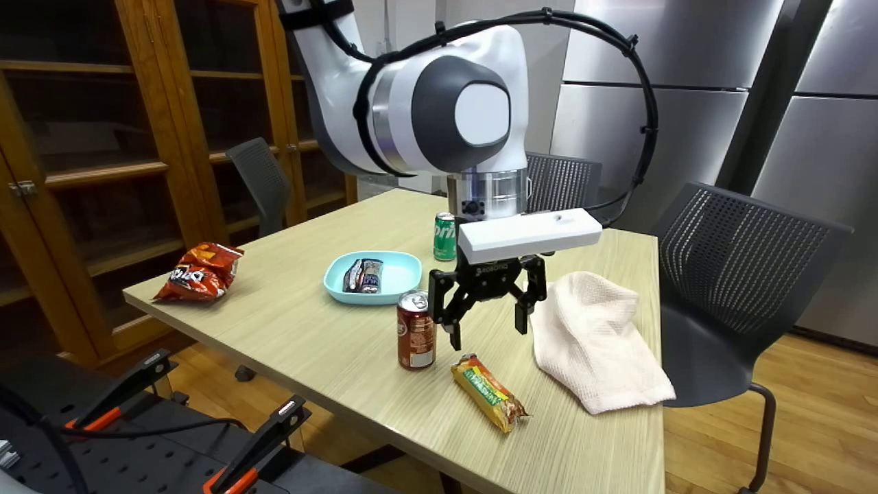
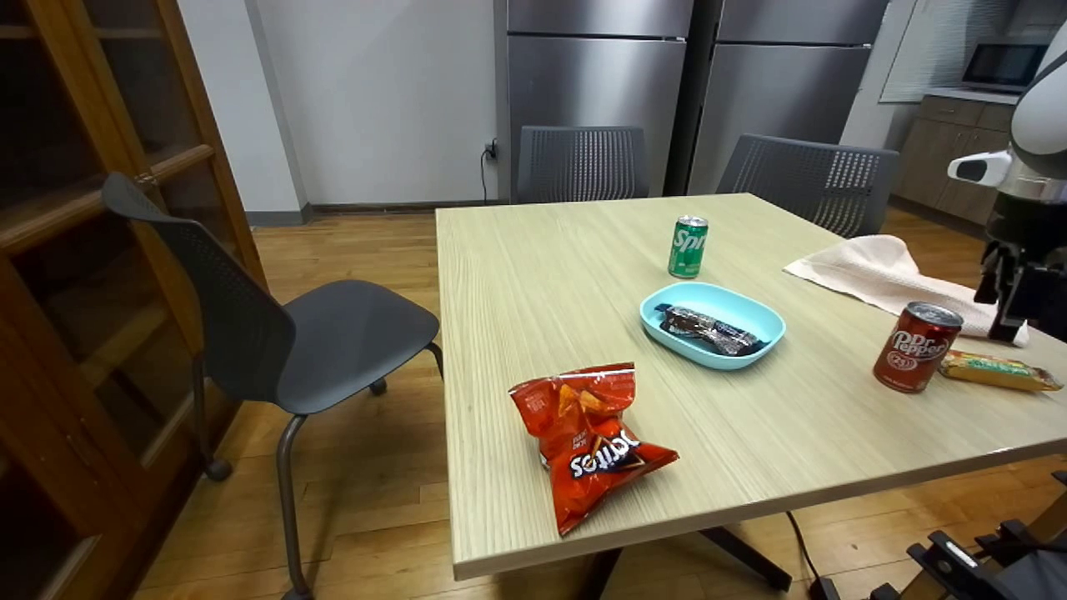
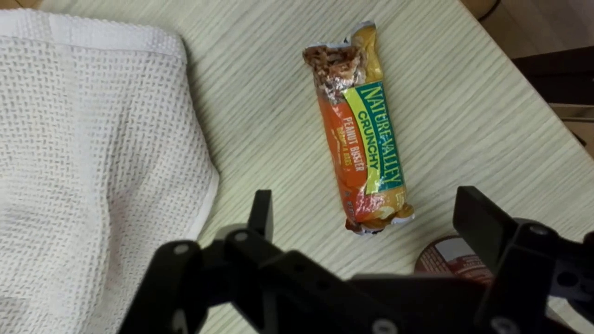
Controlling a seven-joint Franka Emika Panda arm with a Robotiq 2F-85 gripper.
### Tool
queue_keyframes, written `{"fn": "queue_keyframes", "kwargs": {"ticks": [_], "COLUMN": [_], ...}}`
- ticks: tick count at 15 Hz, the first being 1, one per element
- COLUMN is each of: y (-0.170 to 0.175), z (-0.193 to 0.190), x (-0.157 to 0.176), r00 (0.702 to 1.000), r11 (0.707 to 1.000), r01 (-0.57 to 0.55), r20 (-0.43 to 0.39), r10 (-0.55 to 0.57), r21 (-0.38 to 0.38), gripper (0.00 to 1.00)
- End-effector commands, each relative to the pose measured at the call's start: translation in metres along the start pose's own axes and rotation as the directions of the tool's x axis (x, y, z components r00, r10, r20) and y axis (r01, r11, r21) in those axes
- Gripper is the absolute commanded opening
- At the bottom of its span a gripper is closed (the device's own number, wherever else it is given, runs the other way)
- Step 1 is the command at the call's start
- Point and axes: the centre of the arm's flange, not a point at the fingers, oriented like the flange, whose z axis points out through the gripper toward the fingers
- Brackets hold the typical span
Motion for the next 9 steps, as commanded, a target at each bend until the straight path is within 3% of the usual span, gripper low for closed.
{"fn": "queue_keyframes", "kwargs": {"ticks": [1, 9], "y": [0.001, 0.0], "z": [0.019, 0.057], "x": [-0.012, -0.022], "r00": [0.999, 0.993], "r11": [0.999, 0.993], "r01": [0.05, 0.115], "r20": [-0.015, -0.036], "r10": [-0.051, -0.115], "r21": [-0.008, -0.012], "gripper": [1.0, 1.0]}}
